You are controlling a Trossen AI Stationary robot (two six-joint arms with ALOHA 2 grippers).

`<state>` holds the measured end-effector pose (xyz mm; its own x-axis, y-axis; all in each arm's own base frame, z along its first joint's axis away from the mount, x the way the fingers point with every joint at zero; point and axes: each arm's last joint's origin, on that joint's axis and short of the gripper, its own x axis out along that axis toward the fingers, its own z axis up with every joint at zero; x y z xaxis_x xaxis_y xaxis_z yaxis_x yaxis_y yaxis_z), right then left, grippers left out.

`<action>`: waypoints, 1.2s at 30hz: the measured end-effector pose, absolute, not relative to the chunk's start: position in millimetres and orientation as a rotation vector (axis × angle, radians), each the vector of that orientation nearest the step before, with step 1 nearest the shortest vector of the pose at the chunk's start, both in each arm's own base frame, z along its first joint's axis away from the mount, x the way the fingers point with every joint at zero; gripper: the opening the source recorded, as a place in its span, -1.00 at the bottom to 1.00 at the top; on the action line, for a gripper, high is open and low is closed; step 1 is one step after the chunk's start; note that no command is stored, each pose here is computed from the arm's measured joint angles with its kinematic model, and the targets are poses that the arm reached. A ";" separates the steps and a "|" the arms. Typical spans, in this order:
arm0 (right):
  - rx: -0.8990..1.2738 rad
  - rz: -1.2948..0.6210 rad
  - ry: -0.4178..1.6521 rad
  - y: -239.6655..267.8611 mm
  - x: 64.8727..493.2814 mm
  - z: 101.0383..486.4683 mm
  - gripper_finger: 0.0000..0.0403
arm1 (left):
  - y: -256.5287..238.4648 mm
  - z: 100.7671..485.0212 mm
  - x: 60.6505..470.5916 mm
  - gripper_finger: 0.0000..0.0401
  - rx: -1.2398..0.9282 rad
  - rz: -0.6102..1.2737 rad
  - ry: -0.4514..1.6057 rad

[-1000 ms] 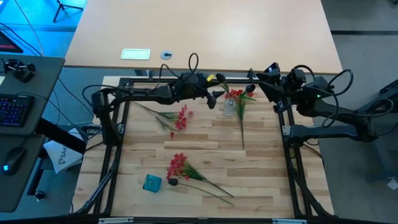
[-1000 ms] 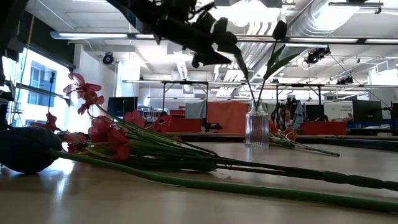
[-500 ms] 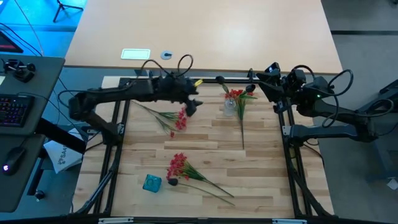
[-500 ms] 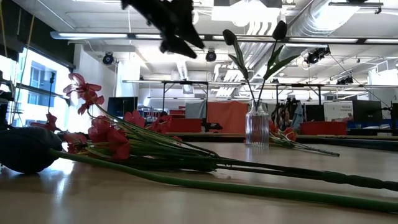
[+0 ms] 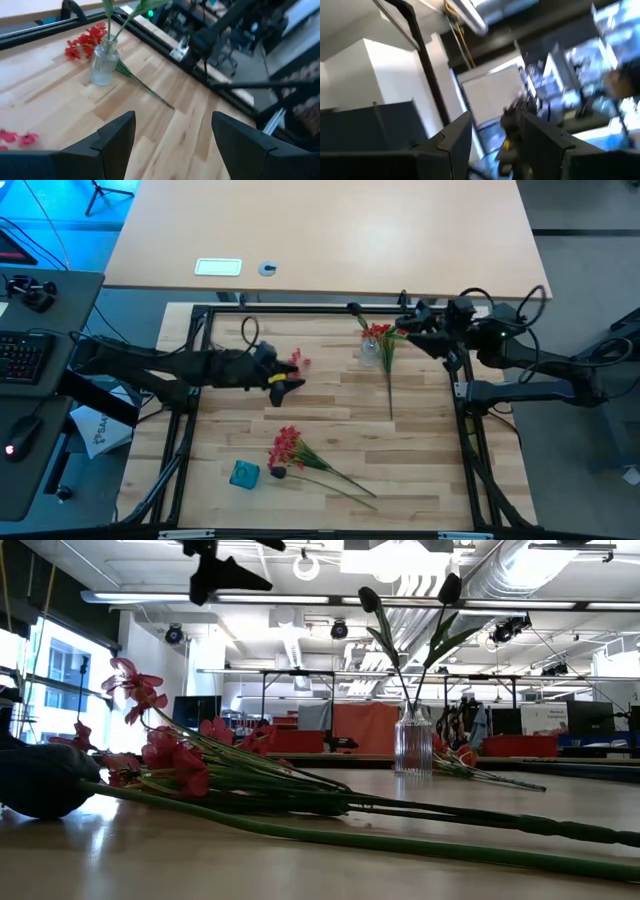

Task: Sort flowers into vase by color
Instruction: Put the black tulip into the transparent vase

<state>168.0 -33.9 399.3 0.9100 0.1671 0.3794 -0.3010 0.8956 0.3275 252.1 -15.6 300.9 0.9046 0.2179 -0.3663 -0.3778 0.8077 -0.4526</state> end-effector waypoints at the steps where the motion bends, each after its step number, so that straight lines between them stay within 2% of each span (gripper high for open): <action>1: 0.416 0.260 -0.324 -31.2 169.5 397.1 -0.20 | -18.1 301.2 251.0 0.25 -0.560 0.327 0.292; 7: 0.526 0.372 -0.197 -8.2 189.9 384.5 -0.20 | -23.2 305.4 249.2 0.25 -0.675 0.276 0.274; 11: 0.621 0.447 -0.069 21.7 215.3 367.2 -0.20 | -24.3 308.1 245.2 0.25 -0.651 0.203 0.302; 17: 0.796 0.395 0.084 83.6 252.5 332.1 -0.20 | -24.3 329.0 222.4 0.25 -0.539 0.054 0.263; 21: 0.865 0.335 0.172 125.8 279.2 326.4 -0.20 | -21.3 340.6 197.4 0.25 -0.436 0.032 0.247; 25: 0.797 0.291 0.354 156.3 308.0 329.4 -0.20 | -17.6 347.5 179.6 0.25 -0.367 0.069 0.220; 31: 0.699 0.101 0.727 179.4 342.5 319.6 -0.20 | -14.9 354.9 168.2 0.25 -0.360 0.100 0.164; 36: 0.566 0.073 0.874 197.7 376.1 302.3 -0.20 | -14.0 355.3 167.2 0.25 -0.360 0.125 0.156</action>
